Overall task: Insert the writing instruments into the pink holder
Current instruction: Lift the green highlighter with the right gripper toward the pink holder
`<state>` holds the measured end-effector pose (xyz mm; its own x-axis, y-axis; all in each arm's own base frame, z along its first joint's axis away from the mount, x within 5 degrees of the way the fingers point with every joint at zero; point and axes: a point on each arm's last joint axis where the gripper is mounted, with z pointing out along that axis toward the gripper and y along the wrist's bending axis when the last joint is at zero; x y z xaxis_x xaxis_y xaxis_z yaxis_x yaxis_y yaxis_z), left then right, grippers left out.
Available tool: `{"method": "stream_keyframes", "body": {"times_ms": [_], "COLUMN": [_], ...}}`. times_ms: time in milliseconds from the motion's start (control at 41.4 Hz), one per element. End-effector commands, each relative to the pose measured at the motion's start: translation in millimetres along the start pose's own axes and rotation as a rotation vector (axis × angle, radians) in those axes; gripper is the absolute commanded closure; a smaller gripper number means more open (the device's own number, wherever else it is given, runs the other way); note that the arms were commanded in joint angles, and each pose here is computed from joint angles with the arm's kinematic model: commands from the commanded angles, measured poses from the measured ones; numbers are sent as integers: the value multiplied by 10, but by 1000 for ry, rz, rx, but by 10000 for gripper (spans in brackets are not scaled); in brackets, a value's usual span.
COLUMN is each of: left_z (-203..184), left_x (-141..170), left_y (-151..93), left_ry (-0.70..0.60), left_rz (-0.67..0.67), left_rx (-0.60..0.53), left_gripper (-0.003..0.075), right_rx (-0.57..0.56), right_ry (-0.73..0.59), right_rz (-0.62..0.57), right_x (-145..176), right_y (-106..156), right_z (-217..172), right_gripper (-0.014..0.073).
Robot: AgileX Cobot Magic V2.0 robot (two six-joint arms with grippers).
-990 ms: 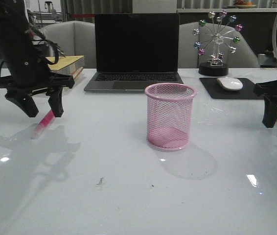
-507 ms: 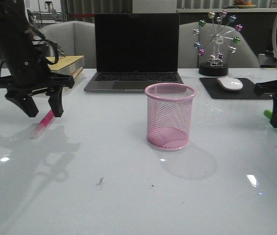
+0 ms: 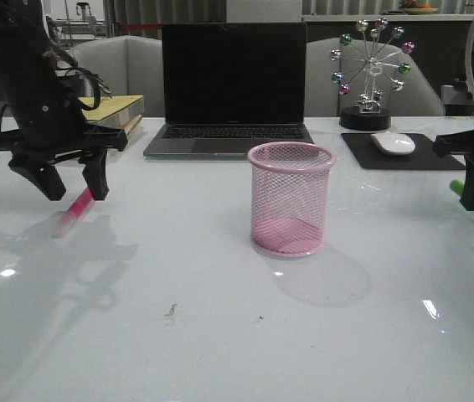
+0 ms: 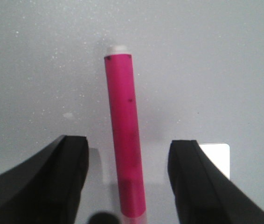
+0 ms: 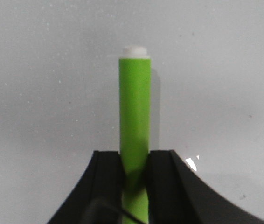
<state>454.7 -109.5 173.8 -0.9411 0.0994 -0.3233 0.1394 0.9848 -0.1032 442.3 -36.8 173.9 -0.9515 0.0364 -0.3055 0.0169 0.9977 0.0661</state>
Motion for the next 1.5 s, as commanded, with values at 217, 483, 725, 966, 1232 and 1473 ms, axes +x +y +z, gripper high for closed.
{"method": "stream_keyframes", "body": {"times_ms": [217, 483, 725, 966, 1232, 1473], "left_z": [-358, -358, -358, -358, -357, -357], "left_x": [-146, -146, -146, -144, -138, -137], "left_y": [-39, -39, -39, -38, -38, -38], "left_ry": [-115, -115, -115, -113, -107, -105], "left_rz": [-12, -12, -12, -12, -11, -11], "left_rx": [19, 19, 19, 18, 18, 18], "left_gripper": [274, 274, 274, 274, 274, 274], "right_rx": [-65, -69, -88, -110, -116, -108], "right_ry": [-272, -407, -487, -568, -658, -727], "right_rz": [46, -1, -64, -105, -123, -119], "right_x": [-324, -383, -397, -395, -257, -29], "right_y": [84, 238, 482, 728, 898, 933], "right_z": [-728, -1064, -1272, -1391, -1388, -1398], "right_gripper": [543, 543, 543, 543, 543, 543]}}
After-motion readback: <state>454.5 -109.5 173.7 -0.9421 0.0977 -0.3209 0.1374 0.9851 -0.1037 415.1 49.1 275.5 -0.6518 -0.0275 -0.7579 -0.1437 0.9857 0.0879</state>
